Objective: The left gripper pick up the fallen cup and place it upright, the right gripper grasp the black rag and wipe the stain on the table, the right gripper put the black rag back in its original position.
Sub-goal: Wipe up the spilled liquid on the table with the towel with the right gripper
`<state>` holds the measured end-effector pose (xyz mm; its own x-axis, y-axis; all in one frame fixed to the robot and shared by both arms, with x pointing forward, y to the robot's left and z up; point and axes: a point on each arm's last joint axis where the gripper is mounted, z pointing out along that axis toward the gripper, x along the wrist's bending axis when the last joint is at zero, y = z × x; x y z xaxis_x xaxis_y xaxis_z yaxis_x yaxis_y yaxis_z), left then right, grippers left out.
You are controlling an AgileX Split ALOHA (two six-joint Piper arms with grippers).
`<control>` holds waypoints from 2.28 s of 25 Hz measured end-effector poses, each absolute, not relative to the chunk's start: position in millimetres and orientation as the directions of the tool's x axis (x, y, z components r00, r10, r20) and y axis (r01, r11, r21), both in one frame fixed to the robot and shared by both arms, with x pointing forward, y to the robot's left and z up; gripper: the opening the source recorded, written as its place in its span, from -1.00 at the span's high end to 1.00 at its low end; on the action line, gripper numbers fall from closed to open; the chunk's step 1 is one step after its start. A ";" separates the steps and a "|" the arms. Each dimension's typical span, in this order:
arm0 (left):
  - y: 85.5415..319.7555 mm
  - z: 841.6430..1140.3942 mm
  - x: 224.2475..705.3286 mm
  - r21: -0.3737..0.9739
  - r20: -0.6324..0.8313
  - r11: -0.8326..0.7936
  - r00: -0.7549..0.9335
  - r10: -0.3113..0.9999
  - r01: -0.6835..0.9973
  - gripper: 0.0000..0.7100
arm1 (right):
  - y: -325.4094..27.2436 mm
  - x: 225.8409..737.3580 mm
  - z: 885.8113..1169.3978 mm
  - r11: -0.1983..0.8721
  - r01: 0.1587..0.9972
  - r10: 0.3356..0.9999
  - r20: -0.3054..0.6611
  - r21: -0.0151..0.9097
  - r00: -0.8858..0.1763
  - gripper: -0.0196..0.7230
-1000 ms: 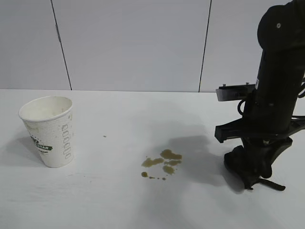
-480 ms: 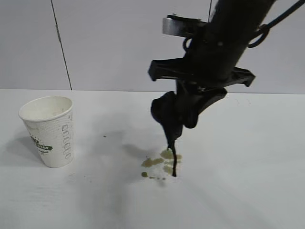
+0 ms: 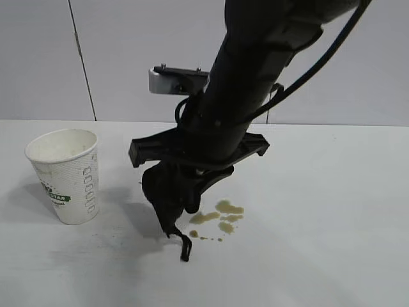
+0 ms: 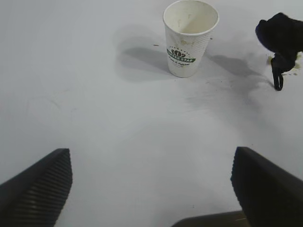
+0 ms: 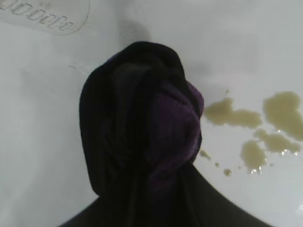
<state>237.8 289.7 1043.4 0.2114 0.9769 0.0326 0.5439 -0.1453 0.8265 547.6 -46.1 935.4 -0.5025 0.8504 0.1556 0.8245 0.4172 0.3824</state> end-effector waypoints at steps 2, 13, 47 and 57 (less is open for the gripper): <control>289.7 1043.4 237.8 0.827 0.033 -0.145 0.211 0.977 0.544 -0.84 | -46.3 547.9 924.1 0.432 0.831 0.852 0.144 0.351 -0.504 0.65; 289.7 1043.4 237.8 0.827 0.033 -0.145 0.211 0.977 0.544 -0.84 | -64.4 554.7 909.8 0.515 0.815 0.844 0.012 0.265 -0.537 0.65; 289.8 1043.3 237.8 0.826 0.034 -0.146 0.211 0.977 0.545 -0.84 | -40.9 557.0 888.0 0.462 0.820 0.830 0.160 0.337 -0.534 0.65; 289.8 1043.3 237.8 0.826 0.034 -0.146 0.211 0.977 0.545 -0.84 | -96.5 588.1 888.7 0.450 0.850 0.886 -0.018 0.275 -0.463 0.65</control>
